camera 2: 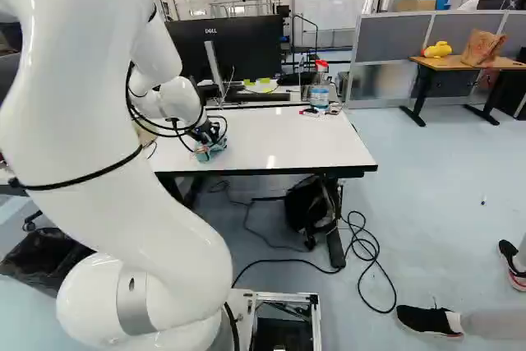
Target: Clean the table with the green towel
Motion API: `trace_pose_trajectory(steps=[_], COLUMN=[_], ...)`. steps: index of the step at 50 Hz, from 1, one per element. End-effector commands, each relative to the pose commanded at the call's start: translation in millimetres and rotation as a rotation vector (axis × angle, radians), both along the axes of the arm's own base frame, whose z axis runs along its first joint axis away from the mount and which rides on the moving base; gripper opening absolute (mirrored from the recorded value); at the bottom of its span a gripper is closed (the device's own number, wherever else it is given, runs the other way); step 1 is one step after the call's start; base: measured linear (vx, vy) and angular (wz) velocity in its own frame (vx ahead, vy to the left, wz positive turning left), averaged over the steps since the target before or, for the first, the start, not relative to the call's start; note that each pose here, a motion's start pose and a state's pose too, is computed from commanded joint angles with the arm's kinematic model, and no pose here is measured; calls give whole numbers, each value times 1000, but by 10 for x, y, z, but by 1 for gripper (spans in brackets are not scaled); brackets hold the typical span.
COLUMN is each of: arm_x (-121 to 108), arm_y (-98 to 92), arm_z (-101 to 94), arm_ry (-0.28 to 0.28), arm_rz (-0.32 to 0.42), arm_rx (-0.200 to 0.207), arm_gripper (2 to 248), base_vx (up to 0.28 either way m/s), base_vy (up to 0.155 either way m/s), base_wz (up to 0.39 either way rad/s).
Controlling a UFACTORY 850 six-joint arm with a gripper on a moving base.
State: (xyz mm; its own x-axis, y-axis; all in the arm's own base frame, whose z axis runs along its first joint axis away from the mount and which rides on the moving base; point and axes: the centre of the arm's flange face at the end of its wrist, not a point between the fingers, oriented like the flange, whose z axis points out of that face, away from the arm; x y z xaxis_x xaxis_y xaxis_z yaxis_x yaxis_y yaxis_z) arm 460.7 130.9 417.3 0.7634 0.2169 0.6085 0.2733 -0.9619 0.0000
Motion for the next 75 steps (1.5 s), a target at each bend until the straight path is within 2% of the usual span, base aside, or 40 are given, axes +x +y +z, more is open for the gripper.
trace_pose_trajectory(steps=[24, 47, 61, 75], arm_x=[-16, -332, -596, -763], arm_y=[405, 654, 629, 428], arm_z=[-1, 2, 2, -3], arm_ry=[-3, 2, 7, 10], arm_rz=[80, 154, 173, 148], arm_rx=[1, -1, -3, -3], arm_gripper=[50, 50, 50, 50], base_vx=[0, 0, 0, 0], base_vy=[0, 0, 0, 0], base_wz=[0, 0, 0, 0])
